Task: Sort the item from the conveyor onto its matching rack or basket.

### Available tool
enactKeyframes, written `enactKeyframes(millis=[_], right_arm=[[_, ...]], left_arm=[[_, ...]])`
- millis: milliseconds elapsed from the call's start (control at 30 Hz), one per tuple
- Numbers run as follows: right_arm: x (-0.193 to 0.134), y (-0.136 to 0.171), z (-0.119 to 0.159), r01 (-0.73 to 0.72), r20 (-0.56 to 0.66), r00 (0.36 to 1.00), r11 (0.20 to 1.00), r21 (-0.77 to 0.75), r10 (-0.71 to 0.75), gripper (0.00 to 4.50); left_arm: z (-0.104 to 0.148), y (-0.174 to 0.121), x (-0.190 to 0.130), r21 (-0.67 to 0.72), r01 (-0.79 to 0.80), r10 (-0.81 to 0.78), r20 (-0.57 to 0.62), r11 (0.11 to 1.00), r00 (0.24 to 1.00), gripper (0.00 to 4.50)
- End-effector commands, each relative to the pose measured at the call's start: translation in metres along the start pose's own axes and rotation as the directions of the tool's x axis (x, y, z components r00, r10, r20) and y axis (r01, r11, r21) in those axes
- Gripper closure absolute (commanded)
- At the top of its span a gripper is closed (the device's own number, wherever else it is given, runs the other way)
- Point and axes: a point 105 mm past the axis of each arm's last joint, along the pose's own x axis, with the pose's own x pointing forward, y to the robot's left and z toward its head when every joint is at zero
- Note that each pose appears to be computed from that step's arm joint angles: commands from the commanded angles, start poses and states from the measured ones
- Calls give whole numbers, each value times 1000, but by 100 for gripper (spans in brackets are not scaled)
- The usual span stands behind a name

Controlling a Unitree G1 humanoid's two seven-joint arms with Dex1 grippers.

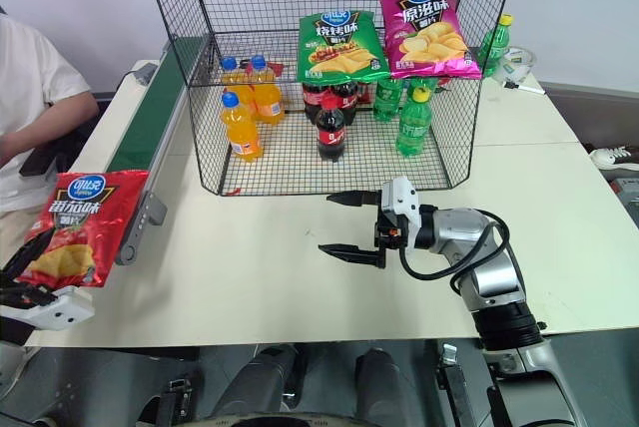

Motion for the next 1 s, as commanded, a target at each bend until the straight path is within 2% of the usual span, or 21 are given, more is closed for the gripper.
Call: enactKeyframes(millis=[33,200,233,267,467,633,867,1000], right_arm=[[-2,-5,12,11,19,1000,998,-56,-10,0],[-3,-6,11,21,13,1000,998,-57,-20,0],[-4,-7,11,23,13,1000,998,-58,-23,0],[-4,-7,11,27,13,1000,998,-59,-26,0],[-6,-10,11,48,10,999,997,-66,-47,0],[-13,-22,25,163,82,985,979,-122,-154,0],[-25,-32,36,366,172,926,911,-189,-336,0],[-42,-48,54,537,263,838,809,-241,-478,0]], left_arm=[[1,11,5,-4,-49,49,7,999,999,137],[0,12,7,-15,-49,49,0,999,999,375],[1,12,7,-20,-49,49,1,999,999,437],[0,12,7,-25,-50,50,-5,998,999,448],[-1,21,10,-21,-89,89,-17,996,996,448],[11,56,18,-2,-188,188,26,982,982,448],[70,107,33,34,-303,291,202,952,935,448],[107,128,46,10,-348,328,309,938,893,448]])
